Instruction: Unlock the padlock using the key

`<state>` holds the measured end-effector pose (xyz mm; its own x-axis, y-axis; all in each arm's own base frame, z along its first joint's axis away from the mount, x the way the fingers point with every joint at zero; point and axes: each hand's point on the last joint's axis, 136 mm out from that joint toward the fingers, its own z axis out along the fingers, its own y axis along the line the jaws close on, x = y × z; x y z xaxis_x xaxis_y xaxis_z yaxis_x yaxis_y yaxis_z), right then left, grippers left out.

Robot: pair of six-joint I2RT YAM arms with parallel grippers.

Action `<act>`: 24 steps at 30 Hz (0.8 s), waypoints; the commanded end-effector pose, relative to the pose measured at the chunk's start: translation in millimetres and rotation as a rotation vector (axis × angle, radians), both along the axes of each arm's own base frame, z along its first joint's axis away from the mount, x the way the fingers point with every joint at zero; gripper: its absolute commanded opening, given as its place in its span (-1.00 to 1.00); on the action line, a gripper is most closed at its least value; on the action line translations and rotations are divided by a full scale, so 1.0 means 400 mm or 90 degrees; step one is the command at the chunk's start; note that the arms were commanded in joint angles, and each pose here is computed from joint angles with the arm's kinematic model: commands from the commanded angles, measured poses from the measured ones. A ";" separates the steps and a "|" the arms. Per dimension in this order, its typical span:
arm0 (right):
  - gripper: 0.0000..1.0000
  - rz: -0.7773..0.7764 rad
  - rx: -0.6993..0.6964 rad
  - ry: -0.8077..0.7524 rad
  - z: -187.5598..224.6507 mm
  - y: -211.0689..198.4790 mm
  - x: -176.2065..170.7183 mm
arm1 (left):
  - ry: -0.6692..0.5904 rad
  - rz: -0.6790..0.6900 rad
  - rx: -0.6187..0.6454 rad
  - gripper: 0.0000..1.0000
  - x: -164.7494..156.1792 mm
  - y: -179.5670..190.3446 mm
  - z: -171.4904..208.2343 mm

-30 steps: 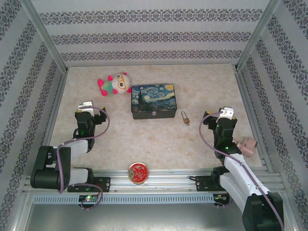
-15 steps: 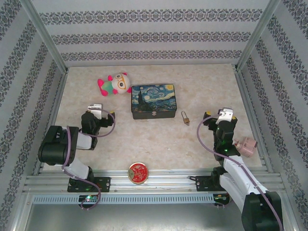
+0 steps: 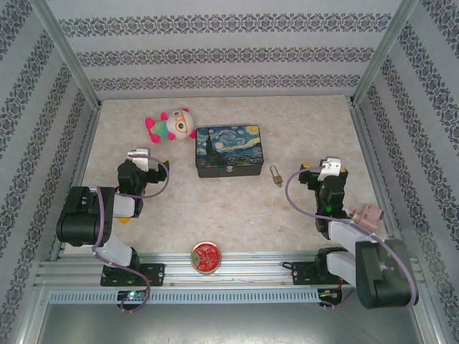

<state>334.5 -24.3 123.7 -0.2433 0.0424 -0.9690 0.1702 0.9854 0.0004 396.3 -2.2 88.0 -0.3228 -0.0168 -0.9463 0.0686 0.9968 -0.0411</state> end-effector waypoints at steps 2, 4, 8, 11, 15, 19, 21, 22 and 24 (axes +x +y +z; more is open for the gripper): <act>0.96 0.010 0.031 -0.074 0.047 -0.004 0.034 | -0.002 0.016 -0.005 0.99 0.005 0.015 0.004; 0.96 0.011 0.039 -0.080 0.038 -0.005 0.043 | -0.001 0.016 -0.005 0.99 0.005 0.015 0.003; 0.96 0.006 0.045 -0.069 0.003 -0.009 0.061 | -0.002 0.015 -0.005 0.99 0.005 0.015 0.004; 0.96 -0.003 0.049 -0.062 -0.029 -0.015 0.080 | -0.002 0.014 -0.005 0.99 0.005 0.014 0.004; 0.96 0.015 0.053 -0.033 -0.037 -0.005 0.099 | 0.000 0.010 -0.004 0.99 0.005 0.012 0.003; 0.96 0.103 0.054 -0.010 -0.039 0.047 0.140 | -0.001 0.010 -0.004 0.99 0.006 0.012 0.003; 0.96 0.171 0.048 0.020 -0.038 0.091 0.158 | 0.000 0.010 -0.004 0.99 0.005 0.012 0.002; 0.96 0.169 0.048 0.017 -0.036 0.090 0.156 | -0.001 0.010 -0.005 0.98 0.006 0.012 0.003; 0.96 0.173 0.052 0.010 -0.036 0.092 0.156 | -0.001 0.011 -0.005 0.98 0.006 0.012 0.004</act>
<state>398.2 -0.7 113.1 -0.2445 0.0740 -0.9668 -0.0100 0.9968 0.0788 396.4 -1.0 88.0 -0.3229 -0.0191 -0.9462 0.0610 0.9973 -0.0409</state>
